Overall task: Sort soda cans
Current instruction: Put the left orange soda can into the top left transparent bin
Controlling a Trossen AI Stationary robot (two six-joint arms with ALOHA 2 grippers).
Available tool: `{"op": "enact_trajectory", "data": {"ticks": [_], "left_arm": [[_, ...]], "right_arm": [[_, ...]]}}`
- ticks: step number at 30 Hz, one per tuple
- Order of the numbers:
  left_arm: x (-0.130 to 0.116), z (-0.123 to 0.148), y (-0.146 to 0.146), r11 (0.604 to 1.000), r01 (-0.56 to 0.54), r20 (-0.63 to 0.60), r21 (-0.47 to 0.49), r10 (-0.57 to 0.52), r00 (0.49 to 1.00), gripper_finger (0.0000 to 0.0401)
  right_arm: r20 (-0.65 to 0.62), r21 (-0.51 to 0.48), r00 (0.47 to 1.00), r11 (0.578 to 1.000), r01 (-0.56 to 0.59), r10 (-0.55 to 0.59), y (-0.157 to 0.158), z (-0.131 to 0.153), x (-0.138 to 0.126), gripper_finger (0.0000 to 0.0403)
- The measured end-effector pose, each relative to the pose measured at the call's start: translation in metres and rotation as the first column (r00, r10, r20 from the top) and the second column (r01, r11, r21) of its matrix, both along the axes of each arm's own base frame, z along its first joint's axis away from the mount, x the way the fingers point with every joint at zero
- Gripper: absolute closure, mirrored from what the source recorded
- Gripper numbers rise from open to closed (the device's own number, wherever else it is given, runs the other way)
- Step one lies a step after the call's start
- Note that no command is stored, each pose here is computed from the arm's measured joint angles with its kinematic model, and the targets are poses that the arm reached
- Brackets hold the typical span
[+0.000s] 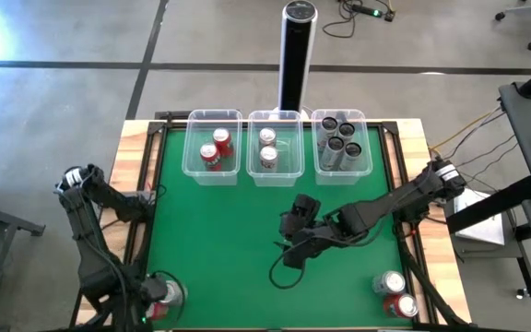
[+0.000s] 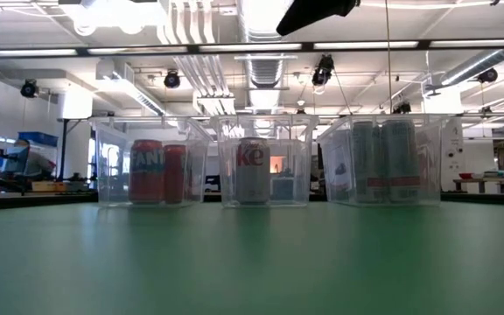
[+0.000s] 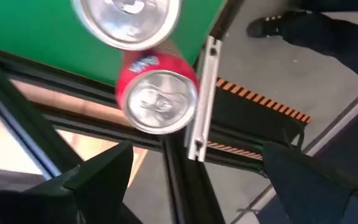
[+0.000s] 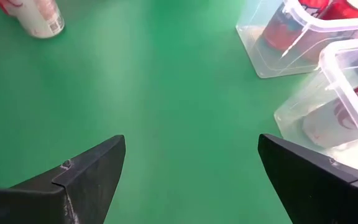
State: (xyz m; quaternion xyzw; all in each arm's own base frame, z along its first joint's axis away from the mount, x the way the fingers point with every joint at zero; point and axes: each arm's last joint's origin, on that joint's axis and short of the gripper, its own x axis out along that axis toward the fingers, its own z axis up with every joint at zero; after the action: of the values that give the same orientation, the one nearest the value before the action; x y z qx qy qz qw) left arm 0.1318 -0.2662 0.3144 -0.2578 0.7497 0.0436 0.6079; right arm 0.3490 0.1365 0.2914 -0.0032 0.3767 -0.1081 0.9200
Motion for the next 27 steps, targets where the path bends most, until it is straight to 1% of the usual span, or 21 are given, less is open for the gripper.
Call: {"op": "enact_trajectory", "data": {"ticks": [3, 5, 7, 11, 15, 17, 22, 27], "left_arm": [[-0.002, 0.001, -0.008, 0.999, 0.016, 0.031, 0.045, -0.017, 0.999, 0.0058], [-0.003, -0.004, -0.012, 0.996, 0.027, 0.041, 0.083, -0.03, 0.999, 0.0058], [-0.004, -0.009, -0.015, 0.994, 0.051, 0.038, 0.094, -0.054, 0.998, 0.0058], [-0.006, -0.015, -0.015, 0.989, 0.095, 0.035, 0.117, -0.1, 0.994, 0.0058], [-0.008, -0.017, -0.012, 0.981, 0.102, 0.068, 0.168, -0.115, 0.991, 0.0058], [-0.009, -0.018, -0.011, 0.979, 0.106, 0.076, 0.174, -0.121, 0.99, 0.0058], [-0.008, -0.027, -0.015, 0.98, 0.136, 0.099, 0.146, -0.151, 0.984, 0.0058], [-0.009, -0.039, -0.013, 0.973, 0.145, 0.099, 0.181, -0.164, 0.981, 0.0058]], "right_arm": [[-0.01, 0.017, 1.0, 1.0, -0.009, 0.009, 0.004, -0.001, -0.001, 0.0039], [-0.016, 0.018, 1.0, 1.0, -0.009, 0.009, 0.005, -0.004, -0.002, 0.0039], [-0.02, 0.019, 1.0, 1.0, -0.005, 0.005, 0.005, -0.008, -0.002, 0.0039], [-0.029, 0.03, 0.999, 0.999, 0.036, -0.036, 0.001, -0.014, -0.002, 0.0039], [-0.029, 0.043, 0.999, 0.998, 0.04, -0.039, 0.001, -0.015, -0.002, 0.0039], [-0.029, 0.052, 0.999, 0.998, 0.046, -0.045, 0.001, -0.015, -0.002, 0.0039], [-0.024, 0.074, 0.997, 0.995, 0.07, -0.068, 0.001, -0.015, -0.002, 0.0039], [-0.024, 0.073, 0.997, 0.995, 0.07, -0.069, 0.001, -0.015, -0.002, 0.0039]]}}
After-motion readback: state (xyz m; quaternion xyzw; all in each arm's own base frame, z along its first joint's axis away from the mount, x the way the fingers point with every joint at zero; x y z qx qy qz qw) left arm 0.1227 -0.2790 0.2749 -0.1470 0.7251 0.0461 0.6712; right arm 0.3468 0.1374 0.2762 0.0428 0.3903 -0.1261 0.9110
